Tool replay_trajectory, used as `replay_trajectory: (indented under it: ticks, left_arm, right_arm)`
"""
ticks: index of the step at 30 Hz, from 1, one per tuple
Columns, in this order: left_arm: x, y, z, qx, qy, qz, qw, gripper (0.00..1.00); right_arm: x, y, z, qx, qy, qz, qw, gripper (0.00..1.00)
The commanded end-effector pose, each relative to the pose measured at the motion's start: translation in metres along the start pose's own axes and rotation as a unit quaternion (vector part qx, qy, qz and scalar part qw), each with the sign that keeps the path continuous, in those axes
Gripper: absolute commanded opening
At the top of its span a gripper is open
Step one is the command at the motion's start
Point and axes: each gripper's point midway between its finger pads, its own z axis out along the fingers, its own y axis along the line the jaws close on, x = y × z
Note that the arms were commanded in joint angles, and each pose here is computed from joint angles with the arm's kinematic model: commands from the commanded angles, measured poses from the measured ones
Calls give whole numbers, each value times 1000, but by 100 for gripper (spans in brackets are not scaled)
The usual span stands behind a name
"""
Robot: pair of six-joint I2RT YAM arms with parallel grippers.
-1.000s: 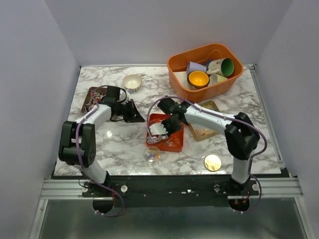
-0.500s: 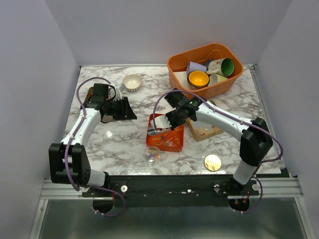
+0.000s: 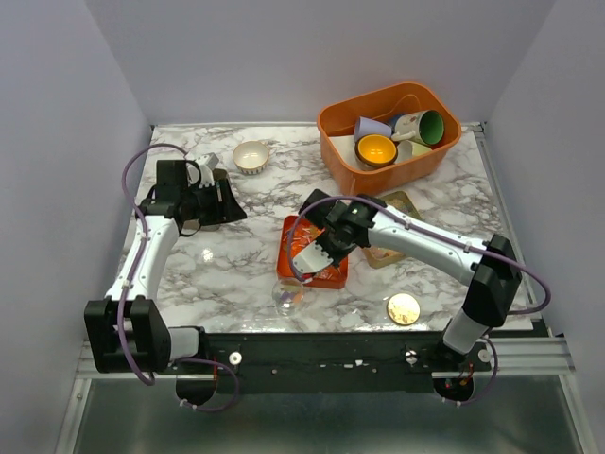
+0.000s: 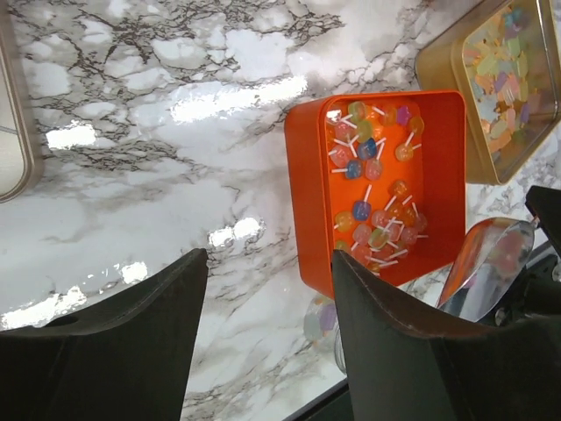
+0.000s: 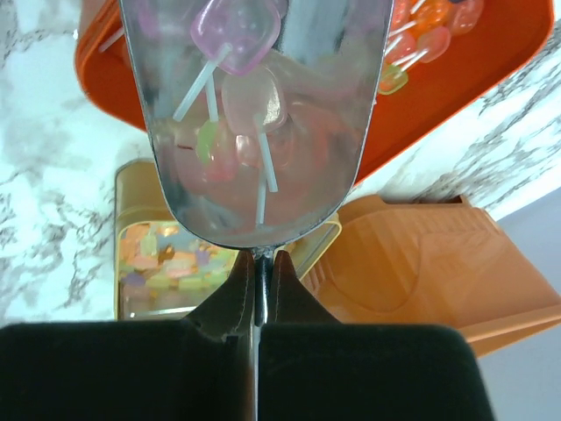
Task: Pack the candies
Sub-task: Place the fake candies in the packing bottle.
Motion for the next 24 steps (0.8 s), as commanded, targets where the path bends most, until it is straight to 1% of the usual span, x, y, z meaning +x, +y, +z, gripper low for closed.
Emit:
replay_trajectory:
  ticks: [1,2,3,6,10,14,17,19,20,21,24]
  left_arm:
    - [-6,1,-13,-22,-33,-2,999,68]
    - [-5,0,-15,-23,-38,-4,999,68]
    - [-2,-2,-17,-21,-42,-10,999,68]
    - [7,-6,-21,-11,-46,-14,999,68]
    - [16,-7,-23,-11,-57,-23,998,69]
    - [17,-8,-26,-12,-68,-22,997,70]
    - [15,-9,-29,-15,-77,-18,997,70]
    - [12,-9,-32,-17,-86,-16,996,70]
    - [11,-9,-32,-18,-89,-17,996,71]
    - [9,-11,-33,-17,-93,-18,995,71]
    - [9,-13,-35,-13,-98,-20,995,71]
  right_arm:
    - [8,7,-10,-33,97,-11,995,1]
    - [6,9,-13,-40,113,-18,993,1]
    - [5,9,-15,-42,119,-9,992,1]
    - [-4,8,-17,-54,136,-17,989,1]
    - [-15,6,-20,-58,158,-45,985,1]
    - [-22,9,-24,-62,196,-83,975,1]
    - [-29,8,-27,-62,212,-97,970,1]
    - [-31,4,-27,-58,227,-94,968,1]
    - [-28,3,-30,-59,253,-103,960,1]
    - [-26,2,-31,-60,265,-100,957,1]
    - [-31,-4,-32,-56,281,-103,953,1]
